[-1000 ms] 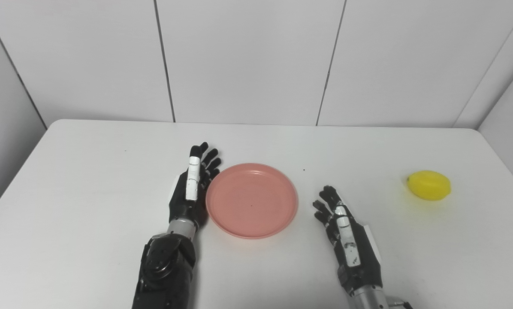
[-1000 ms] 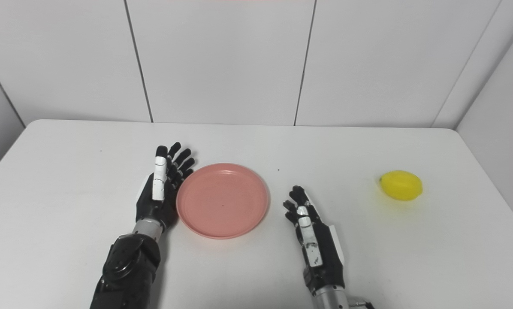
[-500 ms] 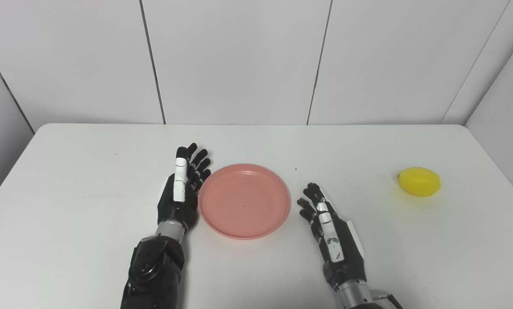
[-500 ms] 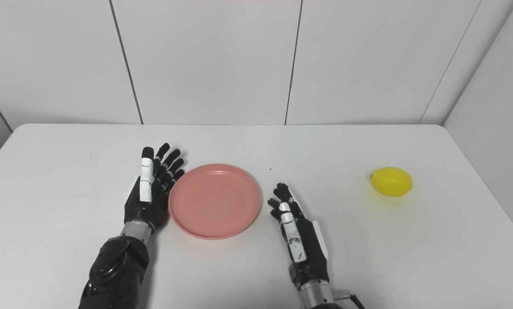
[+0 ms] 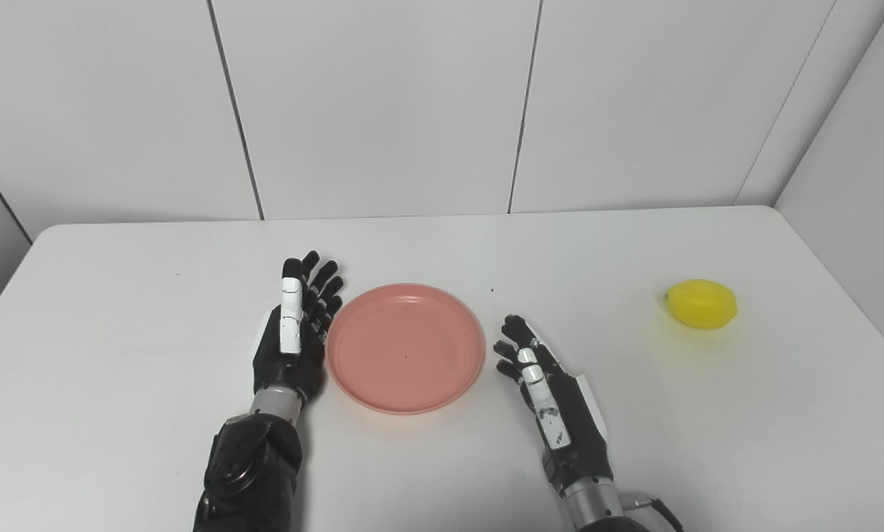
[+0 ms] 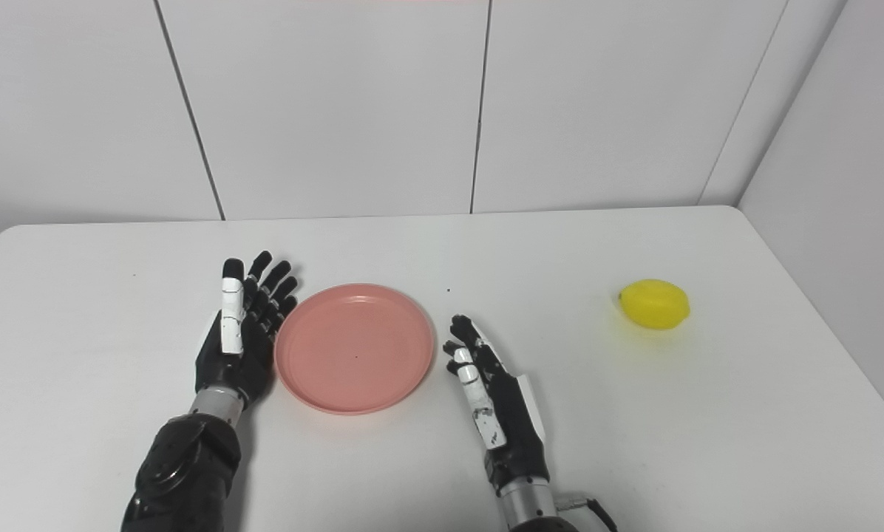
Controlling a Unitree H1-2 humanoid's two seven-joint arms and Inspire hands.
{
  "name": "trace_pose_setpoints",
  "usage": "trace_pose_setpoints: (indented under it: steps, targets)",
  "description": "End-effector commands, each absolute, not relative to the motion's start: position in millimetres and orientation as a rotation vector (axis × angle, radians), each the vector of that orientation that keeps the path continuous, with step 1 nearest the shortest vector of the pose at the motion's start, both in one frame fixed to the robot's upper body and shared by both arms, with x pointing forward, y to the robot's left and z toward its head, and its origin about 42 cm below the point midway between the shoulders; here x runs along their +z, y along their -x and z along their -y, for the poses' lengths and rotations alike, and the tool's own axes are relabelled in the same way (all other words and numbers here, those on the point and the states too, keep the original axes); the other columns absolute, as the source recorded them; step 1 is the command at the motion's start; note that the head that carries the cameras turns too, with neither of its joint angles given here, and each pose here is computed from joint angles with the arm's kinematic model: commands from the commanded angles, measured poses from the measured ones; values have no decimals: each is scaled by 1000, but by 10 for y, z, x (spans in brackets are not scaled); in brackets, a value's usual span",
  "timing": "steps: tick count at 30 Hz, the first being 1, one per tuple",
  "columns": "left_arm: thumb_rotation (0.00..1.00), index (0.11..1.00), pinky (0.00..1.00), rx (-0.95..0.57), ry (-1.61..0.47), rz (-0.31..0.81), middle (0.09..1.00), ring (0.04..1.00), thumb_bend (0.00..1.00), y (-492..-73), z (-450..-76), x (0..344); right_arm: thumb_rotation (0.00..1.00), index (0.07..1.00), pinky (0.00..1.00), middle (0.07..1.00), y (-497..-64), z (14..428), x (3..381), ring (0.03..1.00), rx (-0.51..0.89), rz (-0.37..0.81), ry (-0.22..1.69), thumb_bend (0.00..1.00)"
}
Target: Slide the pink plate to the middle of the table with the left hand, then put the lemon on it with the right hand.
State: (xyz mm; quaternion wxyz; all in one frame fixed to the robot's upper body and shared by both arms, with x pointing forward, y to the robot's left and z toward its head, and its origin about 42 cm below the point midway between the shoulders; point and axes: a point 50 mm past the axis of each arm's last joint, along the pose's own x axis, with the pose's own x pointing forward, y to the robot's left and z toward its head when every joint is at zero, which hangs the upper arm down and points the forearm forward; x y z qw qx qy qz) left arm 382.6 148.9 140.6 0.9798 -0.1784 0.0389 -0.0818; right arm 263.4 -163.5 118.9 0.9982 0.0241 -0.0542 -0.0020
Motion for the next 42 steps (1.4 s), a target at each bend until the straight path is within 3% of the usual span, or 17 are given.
trace_pose_setpoints:
  steps: [1, 10, 18, 24, 25, 28, 35, 42]
  targets:
    - [889, 970, 980, -160, 366, -144, 933, 944, 837, -3788, -1434, 1290, 839, 853, 833, 877, -2627, 1729, 1335, 839, -65, 230, -41, 743]
    - [899, 957, 959, -154, 365, -155, 914, 927, 842, -3793, -1404, 1276, 736, 849, 741, 828, -2602, 1884, 1687, 794, -144, 380, 59, 712]
    - [890, 962, 974, -173, 350, -151, 922, 938, 851, -3788, -1417, 1262, 781, 852, 690, 803, -2670, 2108, 1935, 752, -168, 469, 197, 734]
    - [885, 965, 974, -174, 354, -159, 926, 937, 857, -3797, -1434, 1248, 859, 866, 693, 806, -2776, 2303, 2155, 750, -193, 491, 518, 680]
    - [884, 963, 977, -175, 358, -158, 924, 938, 850, -3795, -1430, 1248, 877, 879, 705, 819, -2794, 2340, 2182, 769, -196, 491, 574, 707]
    - [882, 959, 977, -179, 357, -164, 924, 939, 857, -3794, -1429, 1233, 845, 883, 711, 845, -2874, 2478, 2278, 805, -208, 496, 696, 772]
    - [888, 968, 999, -183, 363, -165, 929, 946, 842, -3803, -1470, 1193, 805, 879, 688, 869, -3032, 2759, 2462, 814, -237, 502, 926, 754]
    - [899, 979, 1000, -189, 368, -169, 933, 957, 826, -3821, -1517, 1165, 816, 816, 753, 837, -3189, 3008, 2585, 823, -278, 470, 1104, 769]
